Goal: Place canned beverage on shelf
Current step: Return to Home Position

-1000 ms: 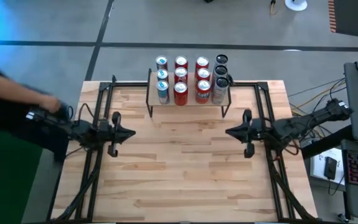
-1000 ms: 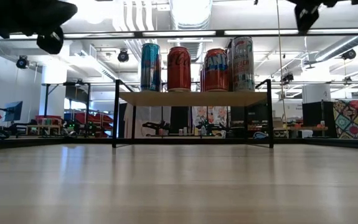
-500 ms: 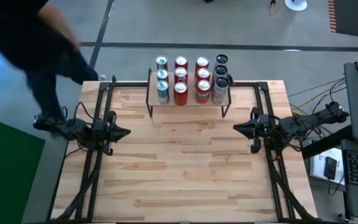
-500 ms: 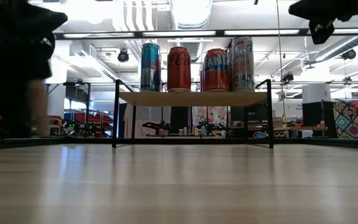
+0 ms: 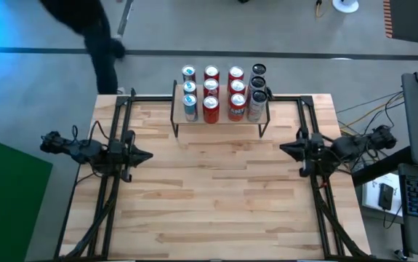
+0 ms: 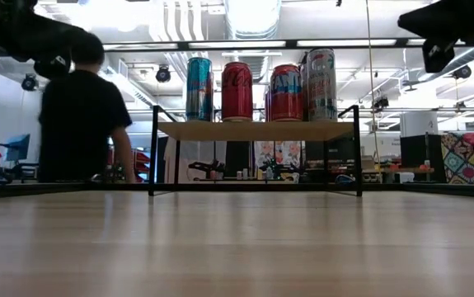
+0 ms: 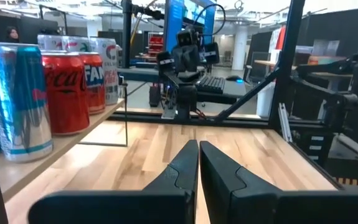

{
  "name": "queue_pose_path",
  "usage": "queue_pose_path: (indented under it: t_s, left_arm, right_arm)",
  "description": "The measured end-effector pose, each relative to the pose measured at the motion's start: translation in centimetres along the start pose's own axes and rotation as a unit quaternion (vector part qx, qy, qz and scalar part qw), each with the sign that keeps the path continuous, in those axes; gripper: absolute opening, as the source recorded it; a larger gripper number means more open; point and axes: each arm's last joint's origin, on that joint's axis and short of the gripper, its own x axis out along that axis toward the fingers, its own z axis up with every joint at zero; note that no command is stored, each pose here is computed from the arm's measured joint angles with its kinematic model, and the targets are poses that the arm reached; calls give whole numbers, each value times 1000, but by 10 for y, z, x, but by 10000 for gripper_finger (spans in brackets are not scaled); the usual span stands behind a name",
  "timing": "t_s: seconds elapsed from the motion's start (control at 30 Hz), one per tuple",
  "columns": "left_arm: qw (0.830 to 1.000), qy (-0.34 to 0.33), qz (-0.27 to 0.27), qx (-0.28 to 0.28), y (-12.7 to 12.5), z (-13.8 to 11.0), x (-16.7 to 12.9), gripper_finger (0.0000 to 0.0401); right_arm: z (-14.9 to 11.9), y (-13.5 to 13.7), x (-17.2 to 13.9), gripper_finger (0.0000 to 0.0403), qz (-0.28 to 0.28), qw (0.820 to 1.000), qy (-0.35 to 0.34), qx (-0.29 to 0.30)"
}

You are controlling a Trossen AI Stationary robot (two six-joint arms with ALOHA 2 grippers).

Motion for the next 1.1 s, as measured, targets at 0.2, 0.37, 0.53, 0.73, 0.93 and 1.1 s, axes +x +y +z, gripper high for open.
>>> queue_pose_path:
  t_s: [0.2,0.37,0.53,0.73,0.93,1.1]
  left_arm:
    - [1000,1,0,-2,0,-1,0,0]
    - [1000,1,18,-1,1,-2,1,0]
    - [1000,-4,28,-10,1,-8,3,0]
    - [998,-42,26,-31,-1,-21,8,0]
    - [999,-23,28,-3,-1,-26,9,0]
    - [999,4,29,15,0,-33,9,0]
  right_arm:
    - [-4,-7,-11,12,6,999,-41,-1]
    - [-13,-7,-8,12,-5,999,-26,-21]
    - [-25,-7,-5,12,10,1000,-6,-19]
    - [-39,-8,-2,12,24,1000,3,-13]
    - [-47,-8,0,12,34,999,-2,-18]
    - [-56,-8,2,12,34,999,-6,-16]
